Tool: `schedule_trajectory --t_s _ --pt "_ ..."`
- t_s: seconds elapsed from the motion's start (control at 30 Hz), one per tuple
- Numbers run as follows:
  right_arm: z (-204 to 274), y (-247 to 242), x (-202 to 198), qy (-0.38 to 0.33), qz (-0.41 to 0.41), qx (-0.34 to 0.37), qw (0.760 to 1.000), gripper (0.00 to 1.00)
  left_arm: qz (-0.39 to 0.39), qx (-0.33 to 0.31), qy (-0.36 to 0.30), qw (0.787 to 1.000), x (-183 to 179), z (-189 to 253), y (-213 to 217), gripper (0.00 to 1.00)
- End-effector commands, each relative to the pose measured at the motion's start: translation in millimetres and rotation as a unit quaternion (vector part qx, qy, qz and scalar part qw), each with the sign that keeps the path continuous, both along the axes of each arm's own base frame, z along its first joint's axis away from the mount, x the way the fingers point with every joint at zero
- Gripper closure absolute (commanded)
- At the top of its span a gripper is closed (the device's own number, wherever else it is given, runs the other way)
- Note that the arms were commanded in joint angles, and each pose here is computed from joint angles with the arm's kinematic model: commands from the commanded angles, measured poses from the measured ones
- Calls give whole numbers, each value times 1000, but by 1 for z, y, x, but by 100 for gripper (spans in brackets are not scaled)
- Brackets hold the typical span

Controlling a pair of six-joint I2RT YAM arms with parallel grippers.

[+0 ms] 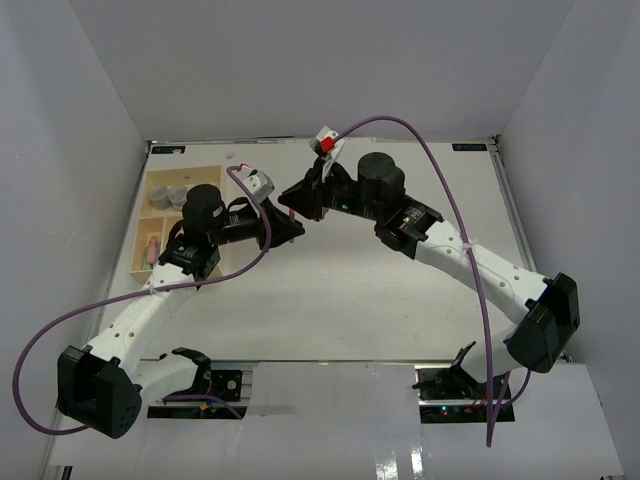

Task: Sort the stationery into containers
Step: Close the pen cap on the pen.

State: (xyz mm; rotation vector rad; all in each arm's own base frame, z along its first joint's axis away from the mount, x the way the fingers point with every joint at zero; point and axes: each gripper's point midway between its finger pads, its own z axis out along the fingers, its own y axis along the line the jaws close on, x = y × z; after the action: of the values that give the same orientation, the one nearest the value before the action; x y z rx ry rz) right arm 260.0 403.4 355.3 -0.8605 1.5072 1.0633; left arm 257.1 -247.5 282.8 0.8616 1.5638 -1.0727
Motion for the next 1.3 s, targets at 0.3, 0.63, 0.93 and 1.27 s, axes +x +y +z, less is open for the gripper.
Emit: schedule_trajectory --t_s 0.3,0.63,0.93,1.27 --pt "-104 -12 -29 98 36 -127 986 92 21 -56 -142 988 -1 108 6 100" --pt "-145 -20 -48 155 55 -174 971 92 53 -82 -205 974 2 149 14 100" --pt "-171 -27 -60 194 68 -209 956 92 64 -90 -263 959 -4 176 20 100" --pt "-199 -37 -75 234 81 -242 938 92 76 -97 -296 947 -1 199 23 100"
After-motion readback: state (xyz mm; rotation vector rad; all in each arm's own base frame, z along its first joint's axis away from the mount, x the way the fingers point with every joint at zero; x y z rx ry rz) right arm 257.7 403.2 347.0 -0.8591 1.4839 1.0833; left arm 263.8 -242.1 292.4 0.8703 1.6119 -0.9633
